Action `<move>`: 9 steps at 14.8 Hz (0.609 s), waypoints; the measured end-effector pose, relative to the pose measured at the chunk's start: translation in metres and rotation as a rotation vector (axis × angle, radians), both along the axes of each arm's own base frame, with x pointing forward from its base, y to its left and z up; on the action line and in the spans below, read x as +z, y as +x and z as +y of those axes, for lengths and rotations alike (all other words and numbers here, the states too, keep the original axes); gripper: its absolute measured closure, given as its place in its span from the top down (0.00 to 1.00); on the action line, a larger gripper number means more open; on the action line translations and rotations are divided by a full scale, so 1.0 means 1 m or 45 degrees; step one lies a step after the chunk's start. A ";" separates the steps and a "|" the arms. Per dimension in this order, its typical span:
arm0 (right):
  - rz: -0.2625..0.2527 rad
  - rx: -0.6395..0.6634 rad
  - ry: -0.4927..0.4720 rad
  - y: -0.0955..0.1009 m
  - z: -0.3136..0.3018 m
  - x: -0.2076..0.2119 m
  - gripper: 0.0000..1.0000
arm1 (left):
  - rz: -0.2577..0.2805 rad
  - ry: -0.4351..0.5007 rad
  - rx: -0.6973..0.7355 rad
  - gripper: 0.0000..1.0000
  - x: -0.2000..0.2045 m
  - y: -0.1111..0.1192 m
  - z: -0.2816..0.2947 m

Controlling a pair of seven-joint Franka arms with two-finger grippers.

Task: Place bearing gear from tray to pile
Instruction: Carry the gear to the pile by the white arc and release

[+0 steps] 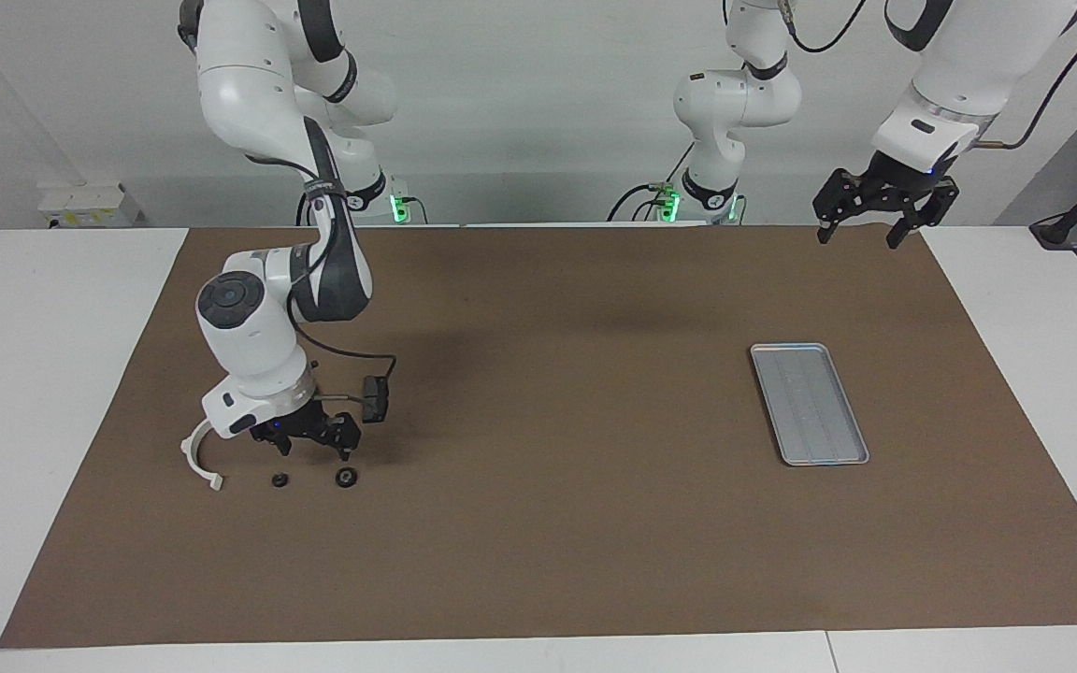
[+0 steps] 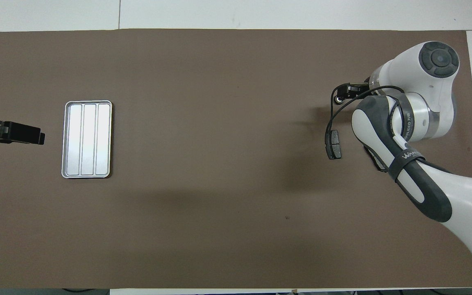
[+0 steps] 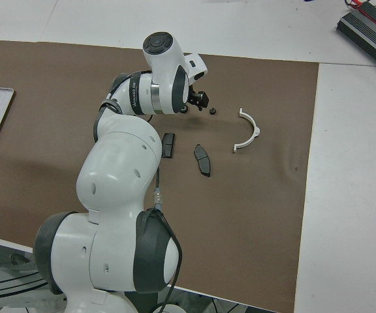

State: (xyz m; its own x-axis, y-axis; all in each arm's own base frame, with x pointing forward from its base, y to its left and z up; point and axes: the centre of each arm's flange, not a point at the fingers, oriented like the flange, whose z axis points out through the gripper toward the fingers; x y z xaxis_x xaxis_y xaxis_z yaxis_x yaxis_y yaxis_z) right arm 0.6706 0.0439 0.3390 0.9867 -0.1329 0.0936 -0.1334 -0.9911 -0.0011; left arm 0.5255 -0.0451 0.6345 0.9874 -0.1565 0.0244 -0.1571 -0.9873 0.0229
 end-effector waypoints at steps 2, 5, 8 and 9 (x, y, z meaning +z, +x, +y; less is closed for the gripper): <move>0.000 0.001 0.000 0.000 0.001 0.001 1.00 | 0.000 0.000 0.000 1.00 0.000 0.000 0.000; -0.001 -0.007 0.000 0.000 -0.004 0.001 1.00 | 0.000 0.000 0.000 1.00 0.000 0.000 0.000; -0.003 -0.018 -0.002 0.001 -0.009 0.002 1.00 | 0.000 0.000 0.000 1.00 0.000 0.000 0.000; -0.004 -0.019 -0.001 0.001 -0.010 0.002 1.00 | 0.000 0.000 0.000 1.00 0.000 0.000 0.000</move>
